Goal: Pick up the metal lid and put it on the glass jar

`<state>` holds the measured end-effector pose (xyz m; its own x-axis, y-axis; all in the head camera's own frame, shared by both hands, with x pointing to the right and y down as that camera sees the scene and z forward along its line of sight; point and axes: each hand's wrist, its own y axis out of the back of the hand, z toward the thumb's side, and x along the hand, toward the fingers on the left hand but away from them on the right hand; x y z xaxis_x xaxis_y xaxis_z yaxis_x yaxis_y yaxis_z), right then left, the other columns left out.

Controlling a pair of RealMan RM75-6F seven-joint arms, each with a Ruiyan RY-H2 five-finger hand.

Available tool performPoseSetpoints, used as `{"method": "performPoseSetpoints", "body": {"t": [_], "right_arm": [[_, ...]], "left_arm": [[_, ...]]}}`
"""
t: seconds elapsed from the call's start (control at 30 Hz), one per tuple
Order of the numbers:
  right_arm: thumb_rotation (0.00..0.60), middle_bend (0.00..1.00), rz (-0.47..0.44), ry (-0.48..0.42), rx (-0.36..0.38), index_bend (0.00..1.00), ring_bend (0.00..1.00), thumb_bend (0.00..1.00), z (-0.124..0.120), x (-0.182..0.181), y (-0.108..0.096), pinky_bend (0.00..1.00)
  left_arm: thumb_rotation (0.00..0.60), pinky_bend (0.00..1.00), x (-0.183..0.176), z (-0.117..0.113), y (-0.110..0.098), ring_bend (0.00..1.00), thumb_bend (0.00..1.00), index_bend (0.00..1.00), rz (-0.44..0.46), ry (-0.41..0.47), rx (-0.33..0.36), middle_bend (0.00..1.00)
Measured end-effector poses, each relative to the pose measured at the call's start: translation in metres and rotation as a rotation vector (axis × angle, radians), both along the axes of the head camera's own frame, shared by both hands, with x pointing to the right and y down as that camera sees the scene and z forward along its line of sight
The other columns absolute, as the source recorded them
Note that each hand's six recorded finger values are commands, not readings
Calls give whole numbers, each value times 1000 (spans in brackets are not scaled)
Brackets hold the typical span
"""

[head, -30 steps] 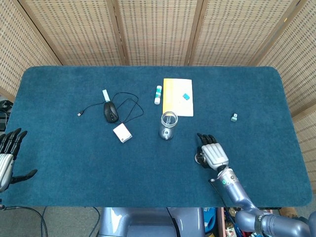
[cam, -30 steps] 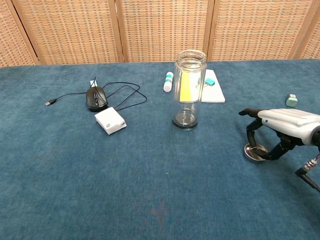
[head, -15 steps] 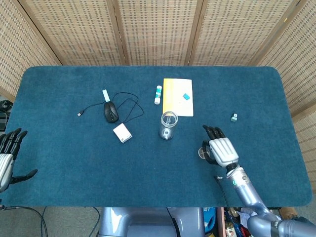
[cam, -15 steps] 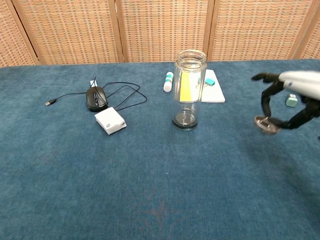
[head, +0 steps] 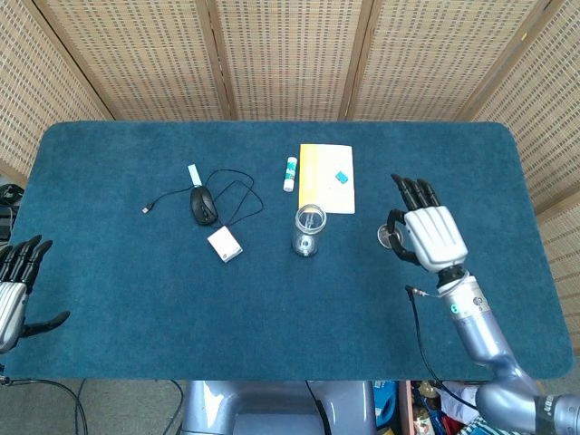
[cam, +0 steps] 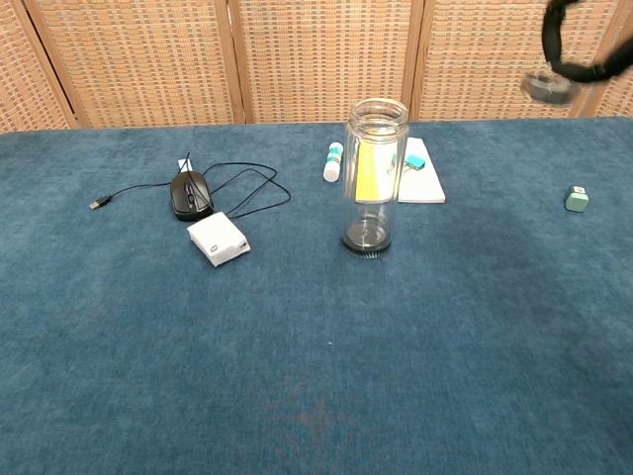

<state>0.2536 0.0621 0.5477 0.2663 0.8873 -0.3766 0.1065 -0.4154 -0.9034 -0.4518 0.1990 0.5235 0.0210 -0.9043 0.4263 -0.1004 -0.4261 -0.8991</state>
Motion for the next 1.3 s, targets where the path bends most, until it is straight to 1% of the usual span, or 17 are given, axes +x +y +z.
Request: {"method": "performPoseSetpoints", "body": {"t": [0.13,0.3,0.43,0.57,0.67,0.87,1.0,1.3], "right_arm": [[600,30,-4,-1,26,674,0,646,-15,-21,-24,24],[600,46,-29,44,53,674,0,647,-27,-58,-50,27],[600,54,-63,78,62,674,0,647,-28,-91,-60,35],[600,64,-64,74,40,674,0,648,-15,-115,-60,37],[600,66,-63,88,30,674,0,647,-5,-124,-60,39],[600,67,-48,122,2,674,0,647,18,-132,-54,39],[600,67,-56,142,-3,674,0,647,25,-135,-50,39],[600,72,-89,145,-20,674,0,647,33,-145,-37,39]], "left_arm": [[600,0,-3,2,-2,0,3,0,-14,-6,-1,0],[600,0,-7,4,-5,0,3,0,-31,-11,-7,0],[600,0,-10,8,-5,0,3,0,-41,-10,-21,0],[600,0,-12,9,-7,0,2,0,-48,-7,-26,0],[600,0,-13,9,-7,0,2,0,-50,-3,-28,0],[600,0,-13,8,-7,0,2,0,-50,3,-25,0],[600,0,-14,8,-7,0,3,0,-49,5,-26,0],[600,0,-14,9,-8,0,2,0,-46,5,-31,0]]}}
